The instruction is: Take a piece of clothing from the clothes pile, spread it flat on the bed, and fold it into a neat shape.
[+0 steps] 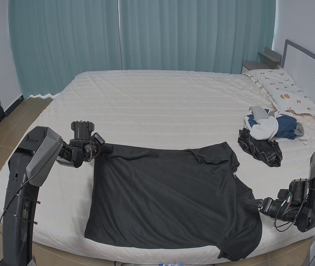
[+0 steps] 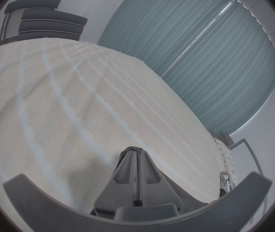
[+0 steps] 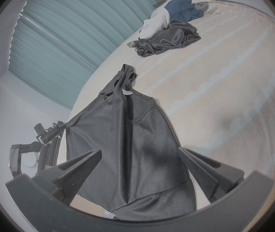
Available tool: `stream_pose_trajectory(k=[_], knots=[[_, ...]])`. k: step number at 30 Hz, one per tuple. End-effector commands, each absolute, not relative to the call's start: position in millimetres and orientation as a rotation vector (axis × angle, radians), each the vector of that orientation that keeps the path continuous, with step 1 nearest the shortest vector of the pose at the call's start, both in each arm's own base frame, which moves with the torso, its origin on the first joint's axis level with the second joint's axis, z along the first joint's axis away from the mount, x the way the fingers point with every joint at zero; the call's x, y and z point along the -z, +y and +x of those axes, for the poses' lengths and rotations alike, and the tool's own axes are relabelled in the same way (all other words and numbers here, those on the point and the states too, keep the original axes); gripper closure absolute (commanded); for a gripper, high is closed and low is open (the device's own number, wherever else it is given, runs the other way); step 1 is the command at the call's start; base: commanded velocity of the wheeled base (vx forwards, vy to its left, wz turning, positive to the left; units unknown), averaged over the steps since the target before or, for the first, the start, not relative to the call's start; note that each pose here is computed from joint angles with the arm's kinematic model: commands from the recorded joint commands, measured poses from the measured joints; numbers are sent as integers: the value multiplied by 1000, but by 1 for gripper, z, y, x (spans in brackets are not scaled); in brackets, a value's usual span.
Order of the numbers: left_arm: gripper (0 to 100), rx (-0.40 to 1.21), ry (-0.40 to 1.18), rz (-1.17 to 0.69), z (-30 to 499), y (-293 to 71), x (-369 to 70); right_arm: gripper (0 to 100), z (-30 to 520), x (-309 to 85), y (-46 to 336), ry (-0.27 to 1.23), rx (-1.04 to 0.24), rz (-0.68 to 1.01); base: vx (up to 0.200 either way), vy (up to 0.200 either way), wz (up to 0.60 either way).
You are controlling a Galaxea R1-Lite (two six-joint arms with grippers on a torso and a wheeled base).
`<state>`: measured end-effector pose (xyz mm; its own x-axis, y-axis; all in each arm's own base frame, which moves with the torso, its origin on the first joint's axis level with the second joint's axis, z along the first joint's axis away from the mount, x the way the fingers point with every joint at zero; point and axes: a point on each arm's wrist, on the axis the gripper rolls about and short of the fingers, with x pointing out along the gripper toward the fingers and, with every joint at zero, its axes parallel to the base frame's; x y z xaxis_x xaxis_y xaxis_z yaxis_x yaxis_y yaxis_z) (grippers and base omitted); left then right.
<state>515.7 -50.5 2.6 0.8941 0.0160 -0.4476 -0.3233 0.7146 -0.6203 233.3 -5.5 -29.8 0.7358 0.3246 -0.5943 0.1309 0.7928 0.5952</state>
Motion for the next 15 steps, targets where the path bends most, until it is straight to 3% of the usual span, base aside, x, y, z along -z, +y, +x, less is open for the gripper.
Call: stream_pose_trajectory(k=[1,6,7,15], knots=[[100,-203,442,-757,520,-48,11,0,234,29,-5,741,-120,660,0,0,0],[100,-203,444,-758,522,-47,15,0,234,29,-5,741,-120,660,0,0,0],[0,-202,445,-758,522,-47,15,0,234,29,-5,741,-120,660,0,0,0],[0,-235,443,-793,513,-33,-5,0,233,27,-6,737,-119,662,0,0,0]])
